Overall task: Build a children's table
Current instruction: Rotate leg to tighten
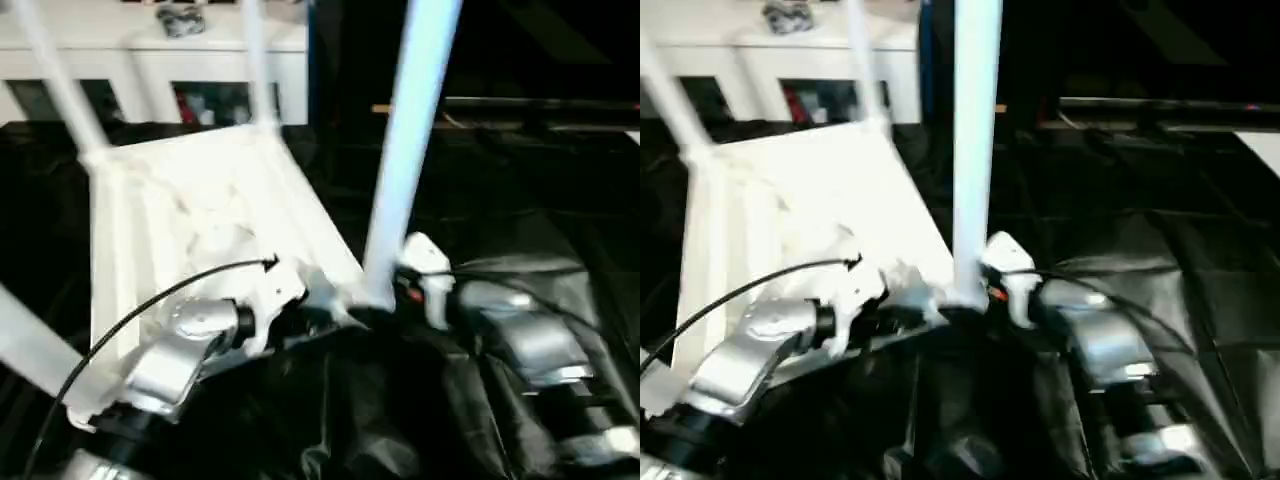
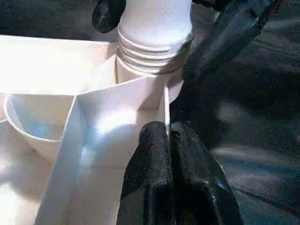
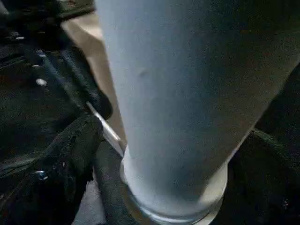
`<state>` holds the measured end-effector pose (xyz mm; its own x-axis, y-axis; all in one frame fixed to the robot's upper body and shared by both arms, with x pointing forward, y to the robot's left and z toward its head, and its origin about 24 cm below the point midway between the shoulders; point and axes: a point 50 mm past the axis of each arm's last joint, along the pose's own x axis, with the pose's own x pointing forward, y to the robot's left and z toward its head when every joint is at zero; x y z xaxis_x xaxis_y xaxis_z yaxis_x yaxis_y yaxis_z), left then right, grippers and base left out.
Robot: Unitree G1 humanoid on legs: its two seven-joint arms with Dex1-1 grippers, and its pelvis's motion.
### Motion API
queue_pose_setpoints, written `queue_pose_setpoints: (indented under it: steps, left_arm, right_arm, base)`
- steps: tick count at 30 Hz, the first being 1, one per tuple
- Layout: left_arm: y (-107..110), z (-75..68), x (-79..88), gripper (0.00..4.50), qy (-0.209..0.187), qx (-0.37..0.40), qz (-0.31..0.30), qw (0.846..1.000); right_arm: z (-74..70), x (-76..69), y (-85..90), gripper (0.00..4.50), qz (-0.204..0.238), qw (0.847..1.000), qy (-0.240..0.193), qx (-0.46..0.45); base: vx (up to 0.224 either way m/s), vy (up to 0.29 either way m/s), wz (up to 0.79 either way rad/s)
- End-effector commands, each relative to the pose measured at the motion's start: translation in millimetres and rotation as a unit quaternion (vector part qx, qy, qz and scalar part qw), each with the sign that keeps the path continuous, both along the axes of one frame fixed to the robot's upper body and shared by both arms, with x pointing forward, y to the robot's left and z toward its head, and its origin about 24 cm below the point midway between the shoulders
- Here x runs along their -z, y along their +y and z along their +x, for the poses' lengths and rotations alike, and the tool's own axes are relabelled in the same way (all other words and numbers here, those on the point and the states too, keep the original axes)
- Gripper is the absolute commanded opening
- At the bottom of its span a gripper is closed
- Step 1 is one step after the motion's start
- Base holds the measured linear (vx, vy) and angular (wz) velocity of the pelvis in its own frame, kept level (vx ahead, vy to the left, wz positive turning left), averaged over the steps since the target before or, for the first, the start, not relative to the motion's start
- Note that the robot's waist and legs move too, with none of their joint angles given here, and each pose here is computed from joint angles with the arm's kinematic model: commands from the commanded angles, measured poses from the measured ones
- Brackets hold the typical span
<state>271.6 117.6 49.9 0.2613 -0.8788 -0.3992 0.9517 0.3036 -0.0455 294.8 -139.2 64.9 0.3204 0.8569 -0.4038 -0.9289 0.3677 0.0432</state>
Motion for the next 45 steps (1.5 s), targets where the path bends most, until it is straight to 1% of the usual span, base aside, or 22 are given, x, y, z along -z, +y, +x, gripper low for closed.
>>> queue_pose_setpoints:
  steps: [1, 3, 5, 8, 10, 12, 14, 18, 19, 21, 25, 26, 28, 31, 34, 35, 37, 39, 40, 41, 43, 45]
  left_arm:
    - [-13, -6.4, -16.8, 0.0, -0.014, 0.069, -0.049, 0.996]
    - [-8, -9.5, -16.1, 0.0, -0.003, 0.089, -0.041, 0.995]
    - [-6, -9.5, -15.8, 0.0, -0.001, 0.093, -0.036, 0.995]
    - [-2, -8.0, -15.1, 0.0, -0.001, 0.096, -0.026, 0.995]
    - [-1, -7.5, -15.3, 0.0, -0.002, 0.097, -0.024, 0.995]
    - [0, -6.8, -15.5, 0.0, -0.004, 0.097, -0.021, 0.995]
    - [1, -5.7, -16.0, 0.0, -0.005, 0.098, -0.019, 0.995]
    - [1, -5.1, -16.0, 0.0, -0.004, 0.098, -0.019, 0.995]
    - [2, -5.0, -15.9, 0.0, -0.004, 0.097, -0.018, 0.995]
    - [2, -4.3, -15.4, 0.0, -0.006, 0.092, -0.018, 0.996]
    - [0, -1.0, -13.4, 0.0, -0.012, 0.07, -0.016, 0.997]
    - [-2, 3.8, -10.3, 0.0, -0.018, 0.043, -0.002, 0.999]
    - [-5, 8.1, -7.5, 0.0, -0.02, 0.018, 0.01, 1.0]
    - [-17, 17.0, -6.9, 0.0, -0.03, -0.027, 0.011, 0.999]
    - [-30, 23.0, -6.6, 0.0, -0.038, -0.058, 0.016, 0.997]
    - [-41, 27.7, -6.3, 0.0, -0.041, -0.084, 0.016, 0.995]
    - [-49, 31.3, -6.3, 0.0, -0.046, -0.103, 0.017, 0.994]
    - [-56, 33.5, -7.6, 0.0, -0.053, -0.11, 0.014, 0.992]
    - [-58, 34.1, -7.9, 0.0, -0.054, -0.112, 0.013, 0.992]
    - [-61, 33.7, -9.3, 0.0, -0.058, -0.101, 0.011, 0.993]
    - [-61, 31.6, -9.2, 0.0, -0.055, -0.088, 0.01, 0.995]
    - [-57, 28.9, -7.5, 0.0, -0.051, -0.074, 0.012, 0.996]
  right_arm:
    - [-5.3, -1.9, 3.1, 4.48, 0.005, 0.999, 0.002, -0.034]
    - [-8.7, -1.8, 3.6, 4.15, 0.005, 0.998, 0.008, -0.057]
    - [-11.8, -1.4, 4.2, 4.12, 0.003, 0.997, 0.014, -0.074]
    - [-16.9, 1.3, 4.7, 3.74, -0.009, 0.995, 0.021, -0.101]
    - [-17.4, 2.7, 5.2, 3.69, -0.012, 0.994, 0.021, -0.104]
    - [-17.6, 4.3, 6.2, 3.56, -0.015, 0.994, 0.02, -0.105]
    - [-16.8, 6.3, 8.9, 3.28, -0.015, 0.994, 0.017, -0.103]
    - [-16.8, 6.6, 10.9, 3.09, -0.009, 0.995, 0.019, -0.099]
    - [-17.8, 7.3, 11.5, 2.89, -0.008, 0.995, 0.02, -0.101]
    - [-21.4, 10.9, 13.2, 2.83, -0.007, 0.994, 0.024, -0.103]
    - [-21.0, 15.9, 16.3, 2.77, 0.003, 0.997, 0.022, -0.077]
    - [-14.5, 19.7, 20.8, 2.76, 0.015, 0.999, 0.013, -0.025]
    - [-7.6, 24.1, 24.9, 2.76, 0.022, 0.999, 0.01, 0.029]
    - [1.8, 30.9, 35.5, 2.76, 0.029, 0.993, 0.009, 0.112]
    - [6.2, 33.9, 49.9, 2.75, 0.026, 0.988, 0.002, 0.15]
    - [9.4, 34.5, 64.7, 2.75, 0.025, 0.985, 0.001, 0.171]
    - [12.0, 33.2, 77.6, 2.75, 0.029, 0.983, 0.0, 0.183]
    - [12.7, 27.9, 91.2, 2.75, 0.052, 0.983, -0.002, 0.178]
    - [12.8, 26.6, 94.3, 3.1, 0.057, 0.983, -0.003, 0.177]
    - [12.1, 23.1, 99.0, 3.1, 0.07, 0.984, -0.005, 0.164]
    - [11.6, 20.6, 98.1, 3.45, 0.082, 0.984, -0.003, 0.156]
    - [11.9, 18.6, 92.7, 3.55, 0.079, 0.986, -0.019, 0.143]
  base:
    - [0.0, 0.0, 0.0]
    - [0.0, 0.0, 0.0]
    - [0.0, 0.0, 0.0]
    - [0.0, 0.0, 0.0]
    - [0.0, 0.0, 0.0]
    - [0.0, 0.0, 0.0]
    - [0.0, 0.0, 0.0]
    - [0.0, 0.0, 0.0]
    - [0.0, 0.0, 0.0]
    - [0.0, 0.0, 0.0]
    - [0.0, 0.0, 0.0]
    - [0.0, 0.0, 0.0]
    - [0.0, 0.0, 0.0]
    - [0.0, 0.0, 0.0]
    - [0.0, 0.0, 0.0]
    - [0.0, 0.0, 0.0]
    - [0.0, 0.0, 0.0]
    - [0.0, 0.0, 0.0]
    - [0.0, 0.0, 0.0]
    - [0.0, 0.0, 0.0]
    - [0.0, 0.0, 0.0]
    - [0.0, 0.0, 0.0]
